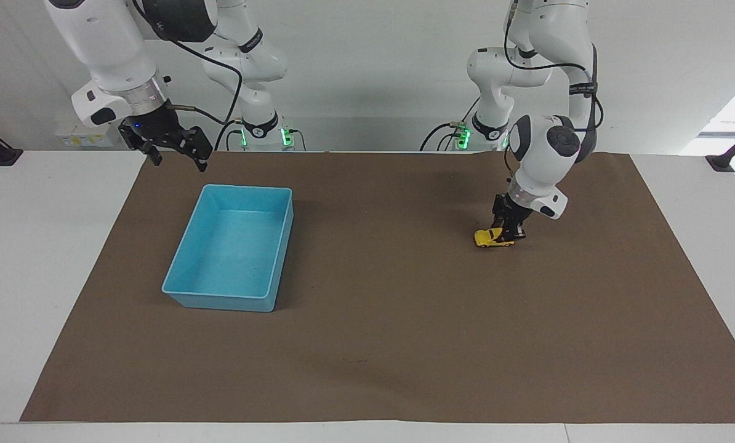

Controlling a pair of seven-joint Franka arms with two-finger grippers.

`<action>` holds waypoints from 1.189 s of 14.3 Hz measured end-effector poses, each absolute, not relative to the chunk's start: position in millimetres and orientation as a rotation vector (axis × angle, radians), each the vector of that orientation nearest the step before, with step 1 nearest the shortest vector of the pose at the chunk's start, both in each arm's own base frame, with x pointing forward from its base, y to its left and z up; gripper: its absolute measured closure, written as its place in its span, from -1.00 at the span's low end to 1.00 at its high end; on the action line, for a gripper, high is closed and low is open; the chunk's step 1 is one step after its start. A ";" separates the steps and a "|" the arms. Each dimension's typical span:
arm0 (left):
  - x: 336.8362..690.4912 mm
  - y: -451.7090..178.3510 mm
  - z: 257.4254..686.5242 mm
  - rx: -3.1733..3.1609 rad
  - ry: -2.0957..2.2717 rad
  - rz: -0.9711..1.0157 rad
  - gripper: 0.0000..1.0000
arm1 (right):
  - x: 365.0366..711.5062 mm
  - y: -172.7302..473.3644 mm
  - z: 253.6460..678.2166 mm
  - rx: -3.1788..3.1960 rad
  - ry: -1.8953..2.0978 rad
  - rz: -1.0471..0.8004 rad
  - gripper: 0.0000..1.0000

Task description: Wind up and store yellow beetle car

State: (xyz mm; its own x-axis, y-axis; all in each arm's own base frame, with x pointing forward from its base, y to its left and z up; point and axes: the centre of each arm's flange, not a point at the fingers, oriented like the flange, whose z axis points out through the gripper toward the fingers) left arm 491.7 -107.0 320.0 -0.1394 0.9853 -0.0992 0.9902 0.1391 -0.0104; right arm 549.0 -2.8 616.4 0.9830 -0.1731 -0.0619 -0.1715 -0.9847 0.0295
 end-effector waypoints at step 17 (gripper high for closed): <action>548.5 -98.0 416.4 1.930 2.356 -0.127 -1.00 | 549.0 -2.8 616.4 3.104 -0.270 -0.100 -1.00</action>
